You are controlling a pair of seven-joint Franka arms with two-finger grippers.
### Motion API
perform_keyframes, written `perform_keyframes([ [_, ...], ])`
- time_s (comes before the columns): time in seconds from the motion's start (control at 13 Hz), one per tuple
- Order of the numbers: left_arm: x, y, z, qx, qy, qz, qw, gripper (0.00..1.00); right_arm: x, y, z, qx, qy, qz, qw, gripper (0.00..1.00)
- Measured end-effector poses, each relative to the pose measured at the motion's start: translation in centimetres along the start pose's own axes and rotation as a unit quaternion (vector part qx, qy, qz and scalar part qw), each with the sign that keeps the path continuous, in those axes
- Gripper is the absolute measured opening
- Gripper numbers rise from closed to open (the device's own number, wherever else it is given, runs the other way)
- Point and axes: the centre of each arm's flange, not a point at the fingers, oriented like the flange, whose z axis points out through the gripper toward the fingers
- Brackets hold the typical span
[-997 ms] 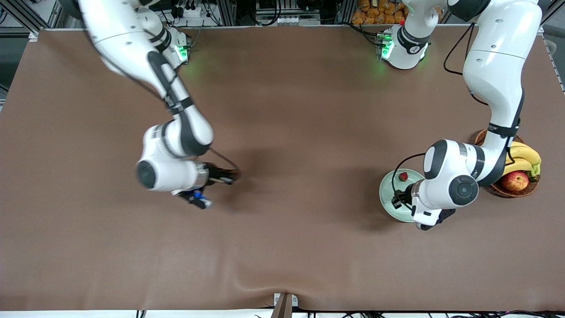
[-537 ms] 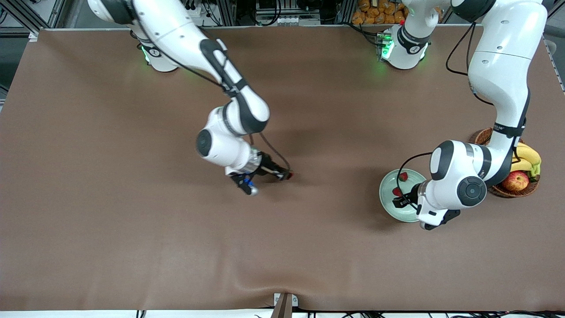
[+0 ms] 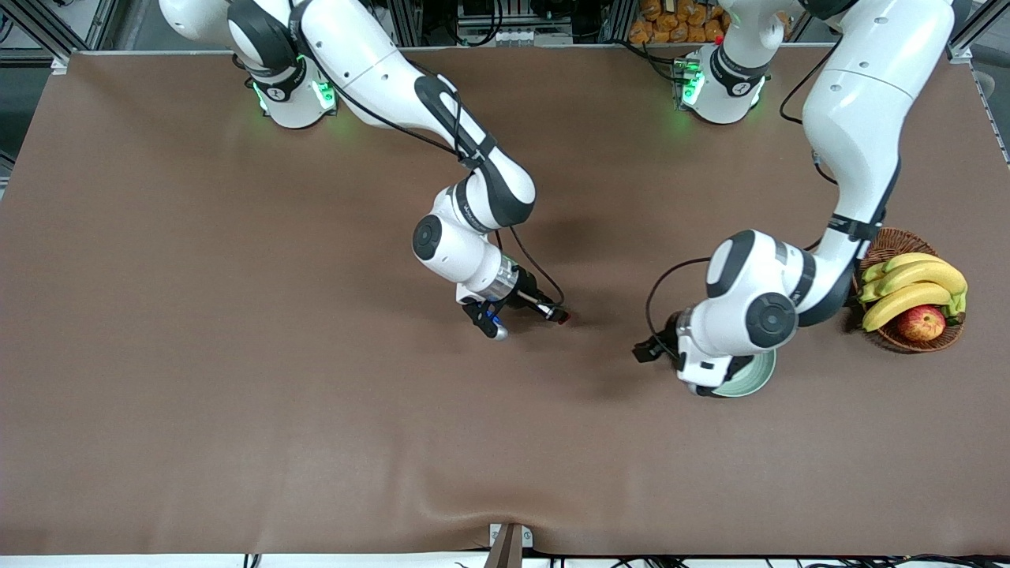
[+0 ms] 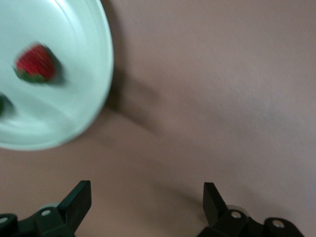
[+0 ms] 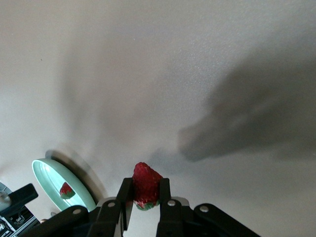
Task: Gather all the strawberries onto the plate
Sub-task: 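Set the last strawberry mid-table with the right gripper while the left gripper approaches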
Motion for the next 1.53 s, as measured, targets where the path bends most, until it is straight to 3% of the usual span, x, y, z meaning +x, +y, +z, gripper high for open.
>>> perform_keyframes([
  [0.08, -0.9, 0.6, 0.2, 0.001, -0.001, -0.004, 1.000, 1.00, 0.2, 0.1, 0.1, 0.000, 0.003, 0.000, 1.000, 0.30],
  [0.31, -1.7, 1.2, 0.4, 0.003, -0.001, -0.008, 1.000, 1.00, 1.9, 0.0, -0.5, 0.003, 0.015, 0.005, 1.000, 0.62],
  [0.54, -2.9, 2.0, 0.8, 0.005, -0.001, -0.038, 0.999, 1.00, 6.5, 0.4, -2.9, 0.006, 0.038, 0.025, 0.999, 0.98],
  [0.69, -5.0, 3.7, 1.3, 0.000, 0.002, -0.071, 0.997, 1.00, 10.8, 1.4, -6.5, 0.002, 0.051, 0.030, 0.998, 1.00],
  [0.84, -6.9, 5.5, 1.7, -0.008, 0.003, -0.104, 0.995, 1.00, 14.8, 2.8, -11.2, -0.019, 0.050, 0.017, 0.998, 1.00],
  [1.0, -7.6, 6.8, 2.2, -0.026, 0.005, -0.146, 0.989, 1.00, 17.9, 4.0, -16.1, -0.087, 0.030, -0.032, 0.995, 1.00],
  [1.15, -8.0, 7.4, 3.2, -0.036, 0.003, -0.174, 0.984, 1.00, 21.3, 4.8, -22.4, -0.170, 0.023, -0.084, 0.982, 1.00],
  [1.3, -7.5, 7.4, 4.2, -0.037, 0.002, -0.215, 0.976, 1.00, 23.9, 5.0, -29.6, -0.233, 0.037, -0.127, 0.963, 1.00],
  [1.53, -7.6, 8.3, 5.0, -0.043, 0.011, -0.267, 0.963, 1.00, 23.9, 3.7, -40.7, -0.273, 0.020, -0.180, 0.945, 1.00],
])
